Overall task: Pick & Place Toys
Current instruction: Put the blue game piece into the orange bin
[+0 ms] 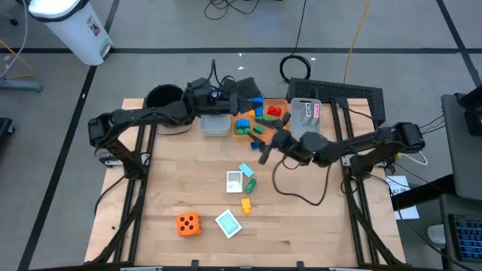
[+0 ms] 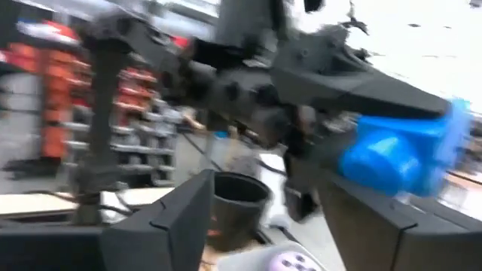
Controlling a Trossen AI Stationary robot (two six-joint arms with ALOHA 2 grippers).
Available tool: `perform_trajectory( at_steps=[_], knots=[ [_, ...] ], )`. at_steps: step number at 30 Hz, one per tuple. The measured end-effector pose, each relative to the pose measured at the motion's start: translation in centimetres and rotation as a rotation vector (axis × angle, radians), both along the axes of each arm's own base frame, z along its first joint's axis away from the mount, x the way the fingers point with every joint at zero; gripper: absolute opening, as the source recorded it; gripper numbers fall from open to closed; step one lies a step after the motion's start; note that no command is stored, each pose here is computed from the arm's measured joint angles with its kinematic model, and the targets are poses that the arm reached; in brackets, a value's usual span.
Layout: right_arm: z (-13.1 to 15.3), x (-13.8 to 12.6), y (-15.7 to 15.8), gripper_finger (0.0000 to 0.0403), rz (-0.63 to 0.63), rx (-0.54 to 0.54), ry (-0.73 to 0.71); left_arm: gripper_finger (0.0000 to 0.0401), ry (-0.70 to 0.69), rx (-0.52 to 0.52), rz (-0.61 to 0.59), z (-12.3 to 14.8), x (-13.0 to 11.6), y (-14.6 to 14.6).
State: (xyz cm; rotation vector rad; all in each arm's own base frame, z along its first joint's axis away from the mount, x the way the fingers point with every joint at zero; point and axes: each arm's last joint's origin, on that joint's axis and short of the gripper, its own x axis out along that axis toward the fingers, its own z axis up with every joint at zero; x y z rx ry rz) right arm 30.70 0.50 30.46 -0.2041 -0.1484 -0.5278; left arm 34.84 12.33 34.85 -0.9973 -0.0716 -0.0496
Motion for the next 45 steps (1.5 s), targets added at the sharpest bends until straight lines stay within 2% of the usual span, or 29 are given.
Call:
perform_trajectory(
  at_steps=[4, 9, 15, 21, 31, 37, 45],
  knots=[
    [0.2, 0.7, -0.3, 0.0274, -0.155, 0.036, 0.001, 0.0139, -0.031, 0.014, 0.002, 0.3, -0.1, 0.2],
    [0.8, 0.3, -0.1, 0.0315, -0.254, 0.045, -0.011, 0.0145, -0.039, 0.017, 0.026, 0.4, -0.2, 0.5],
    [1.2, 0.0, -0.1, 0.034, -0.297, 0.036, -0.033, 0.0137, -0.034, 0.009, 0.066, 0.2, 0.0, 0.6],
    [1.3, 0.2, -0.8, 0.0333, -0.298, 0.034, -0.063, 0.0145, -0.027, -0.024, 0.048, -0.5, 0.6, 0.5],
    [1.3, 0.1, -2.1, 0.0325, -0.342, 0.035, -0.066, 0.0137, -0.043, -0.029, 0.021, -0.7, 1.0, 0.1],
    [1.3, 0.1, -2.3, 0.0322, -0.345, 0.034, -0.066, 0.0146, -0.04, -0.029, 0.003, -0.7, 1.0, 0.0],
    [1.2, 0.2, -2.3, 0.0278, -0.337, 0.031, -0.063, 0.0141, -0.027, -0.024, -0.003, -0.8, 1.0, 0.0]
  ],
)
